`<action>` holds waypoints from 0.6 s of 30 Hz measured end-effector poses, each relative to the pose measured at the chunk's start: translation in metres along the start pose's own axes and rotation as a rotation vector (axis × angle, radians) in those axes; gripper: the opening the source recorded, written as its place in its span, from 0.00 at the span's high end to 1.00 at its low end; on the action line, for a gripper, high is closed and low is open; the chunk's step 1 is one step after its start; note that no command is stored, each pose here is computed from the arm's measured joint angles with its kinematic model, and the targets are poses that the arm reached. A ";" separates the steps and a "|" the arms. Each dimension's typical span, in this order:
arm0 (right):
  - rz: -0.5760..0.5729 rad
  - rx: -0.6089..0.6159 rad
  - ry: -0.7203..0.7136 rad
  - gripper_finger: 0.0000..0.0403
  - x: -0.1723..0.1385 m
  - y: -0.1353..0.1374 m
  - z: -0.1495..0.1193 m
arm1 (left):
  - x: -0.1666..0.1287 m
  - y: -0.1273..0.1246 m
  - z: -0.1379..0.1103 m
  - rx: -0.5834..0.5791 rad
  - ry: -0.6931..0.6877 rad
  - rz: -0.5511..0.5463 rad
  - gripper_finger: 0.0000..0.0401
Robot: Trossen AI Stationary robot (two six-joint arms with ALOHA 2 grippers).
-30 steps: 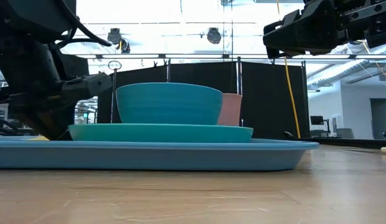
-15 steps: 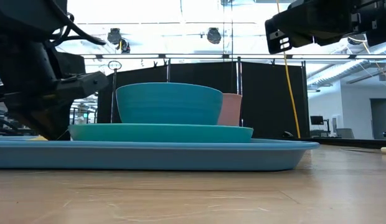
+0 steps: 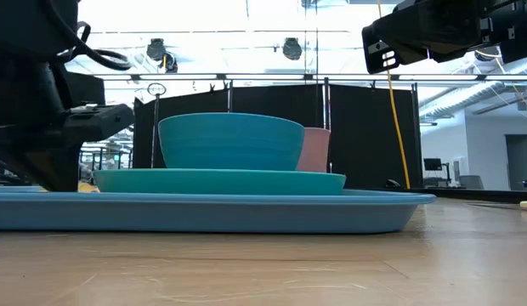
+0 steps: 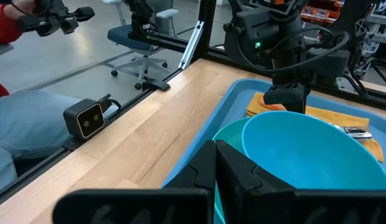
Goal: Set up tray
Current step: Adjust the orange fork and orange spoon on the yellow napkin, then put the yellow knife on the blue serving tray to the left of the orange spoon
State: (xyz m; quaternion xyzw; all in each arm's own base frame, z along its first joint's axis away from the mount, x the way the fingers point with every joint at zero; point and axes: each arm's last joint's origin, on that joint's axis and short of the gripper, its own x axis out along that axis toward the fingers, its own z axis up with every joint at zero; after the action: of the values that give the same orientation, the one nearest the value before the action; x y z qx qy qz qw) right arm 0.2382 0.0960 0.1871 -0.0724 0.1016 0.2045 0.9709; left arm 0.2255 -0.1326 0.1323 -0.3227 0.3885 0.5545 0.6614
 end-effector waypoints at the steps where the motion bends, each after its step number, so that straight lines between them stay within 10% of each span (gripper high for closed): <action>1: 0.000 0.000 0.000 1.00 0.000 0.000 0.000 | 0.000 0.000 -0.001 0.001 -0.007 -0.009 0.91; 18: -0.079 0.011 0.021 1.00 0.000 0.000 -0.001 | -0.015 -0.006 -0.004 0.091 -0.149 -0.119 0.91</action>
State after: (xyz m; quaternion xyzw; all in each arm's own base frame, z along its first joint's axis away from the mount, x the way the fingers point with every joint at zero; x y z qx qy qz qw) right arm 0.2380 0.0955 0.1860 -0.0731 0.1100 0.1646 0.9775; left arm 0.2291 -0.1443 0.1436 -0.2729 0.3432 0.5186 0.7340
